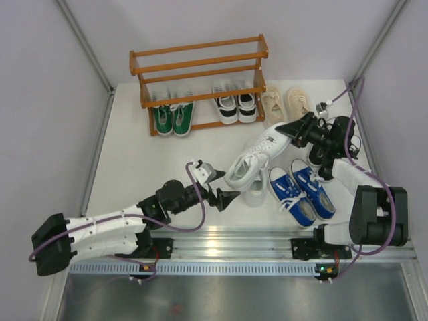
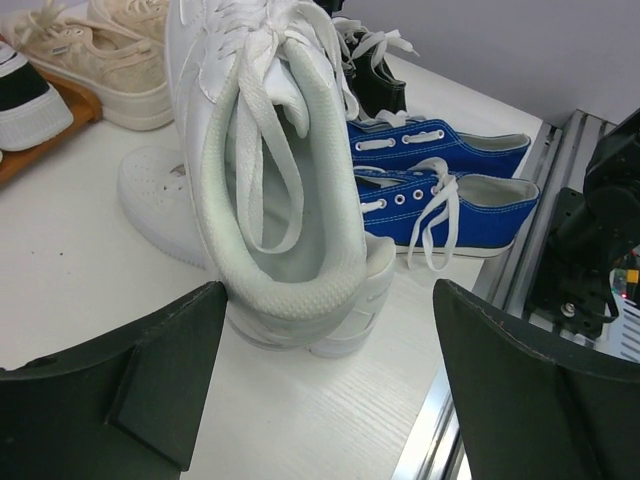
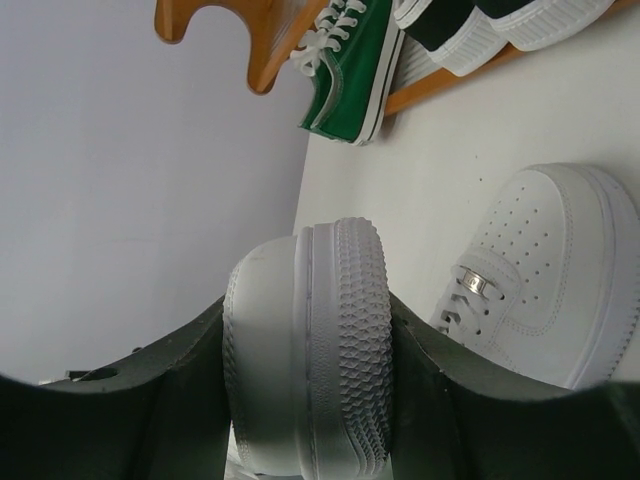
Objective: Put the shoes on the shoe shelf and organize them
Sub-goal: Pick up the shoe at the center of the board.
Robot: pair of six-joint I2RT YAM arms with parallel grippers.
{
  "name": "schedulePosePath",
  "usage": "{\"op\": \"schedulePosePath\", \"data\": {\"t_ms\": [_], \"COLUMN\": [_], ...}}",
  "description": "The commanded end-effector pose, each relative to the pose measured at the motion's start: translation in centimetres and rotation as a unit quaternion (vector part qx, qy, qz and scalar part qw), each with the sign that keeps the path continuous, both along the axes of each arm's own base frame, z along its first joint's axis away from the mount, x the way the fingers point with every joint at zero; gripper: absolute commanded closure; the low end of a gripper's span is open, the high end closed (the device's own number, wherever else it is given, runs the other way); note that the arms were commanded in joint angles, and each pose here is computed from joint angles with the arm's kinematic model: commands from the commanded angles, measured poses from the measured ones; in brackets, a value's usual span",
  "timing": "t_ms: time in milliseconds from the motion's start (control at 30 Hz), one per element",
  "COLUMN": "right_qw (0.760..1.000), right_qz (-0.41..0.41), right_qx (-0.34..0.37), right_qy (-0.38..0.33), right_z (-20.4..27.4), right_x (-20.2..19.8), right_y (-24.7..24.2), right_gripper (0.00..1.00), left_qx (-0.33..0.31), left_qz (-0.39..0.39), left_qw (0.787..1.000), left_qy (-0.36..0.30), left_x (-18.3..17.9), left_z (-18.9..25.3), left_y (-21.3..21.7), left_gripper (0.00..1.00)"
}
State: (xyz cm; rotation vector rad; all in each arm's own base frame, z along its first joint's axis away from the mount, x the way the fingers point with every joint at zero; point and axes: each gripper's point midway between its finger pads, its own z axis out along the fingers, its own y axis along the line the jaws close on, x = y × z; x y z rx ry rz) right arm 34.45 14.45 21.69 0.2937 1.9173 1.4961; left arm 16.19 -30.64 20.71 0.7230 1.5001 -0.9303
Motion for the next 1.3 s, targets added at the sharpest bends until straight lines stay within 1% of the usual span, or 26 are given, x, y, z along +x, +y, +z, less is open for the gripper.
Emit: {"op": "schedulePosePath", "data": {"t_ms": [0, 233, 400, 467, 533, 567, 633, 667, 700, 767, 800, 833, 867, 1167, 1267], "right_qw": [0.999, 0.999, 0.999, 0.999, 0.999, 0.999, 0.999, 0.999, 0.999, 0.999, 0.999, 0.999, 0.999, 0.999, 0.999], "right_qz": [0.012, 0.015, 0.017, 0.018, 0.018, 0.018, 0.019, 0.019, 0.020, 0.020, 0.021, 0.021, 0.021, 0.022, 0.023], "right_qx": [0.021, 0.021, 0.021, 0.020, 0.020, 0.019, 0.019, 0.019, 0.019, 0.018, 0.019, 0.018, 0.018, 0.011, 0.009], "right_qy": [-0.043, -0.044, -0.046, -0.045, -0.045, -0.046, -0.046, -0.046, -0.046, -0.046, -0.046, -0.046, -0.046, -0.045, -0.045], "right_z": [3.4, 3.4, 3.5, 3.4, 3.4, 3.4, 3.4, 3.4, 3.4, 3.3, 3.4, 3.3, 3.3, 2.9, 2.8], "right_x": [-0.5, -0.7, -0.7, -0.8, -0.8, -0.8, -0.8, -0.9, -0.9, -0.9, -0.9, -0.9, -0.9, -0.7, -0.7], "right_y": [0.0, 0.1, 0.2, 0.2, 0.3, 0.3, 0.3, 0.3, 0.4, 0.3, 0.4, 0.4, 0.4, 0.3, 0.4], "right_gripper": [1.00, 1.00, 1.00, 1.00, 1.00, 1.00, 1.00, 1.00, 1.00, 1.00, 1.00, 1.00, 1.00, 1.00, 1.00], "left_qx": [-0.049, -0.036, -0.049, -0.048, -0.046, -0.041, -0.034, -0.033, -0.032, -0.025, -0.024, -0.024, -0.024, -0.032, -0.035], "left_qz": [0.008, 0.053, 0.062, 0.058, 0.053, 0.048, 0.037, 0.034, 0.032, 0.031, 0.032, 0.034, 0.045, 0.055, 0.056], "left_qw": [0.998, 0.998, 0.996, 0.997, 0.997, 0.998, 0.999, 0.999, 0.999, 0.999, 0.999, 0.999, 0.999, 0.998, 0.998], "left_qy": [-0.048, -0.026, -0.033, -0.031, -0.026, -0.025, -0.018, -0.013, -0.010, -0.002, -0.001, 0.000, 0.002, 0.015, 0.019], "left_x": [1.0, 2.9, 3.4, 3.5, 3.6, 3.6, 3.5, 3.4, 3.4, 3.3, 3.4, 3.4, 3.7, 3.3, 3.0], "left_z": [3.6, 2.5, 3.3, 3.3, 3.2, 3.0, 2.3, 2.1, 1.9, 1.1, 1.0, 0.9, 0.8, 2.1, 2.0], "left_y": [-1.0, -1.4, -1.7, -2.2, -2.9, -3.2, -3.8, -4.0, -4.1, -4.2, -4.1, -4.1, -3.8, -2.3, -1.7], "left_gripper": [0.11, 0.13, 0.14, 0.16, 0.21, 0.30, 0.39, 0.46, 0.59, 0.75, 0.91, 1.00, 1.00, 1.00, 1.00]}}
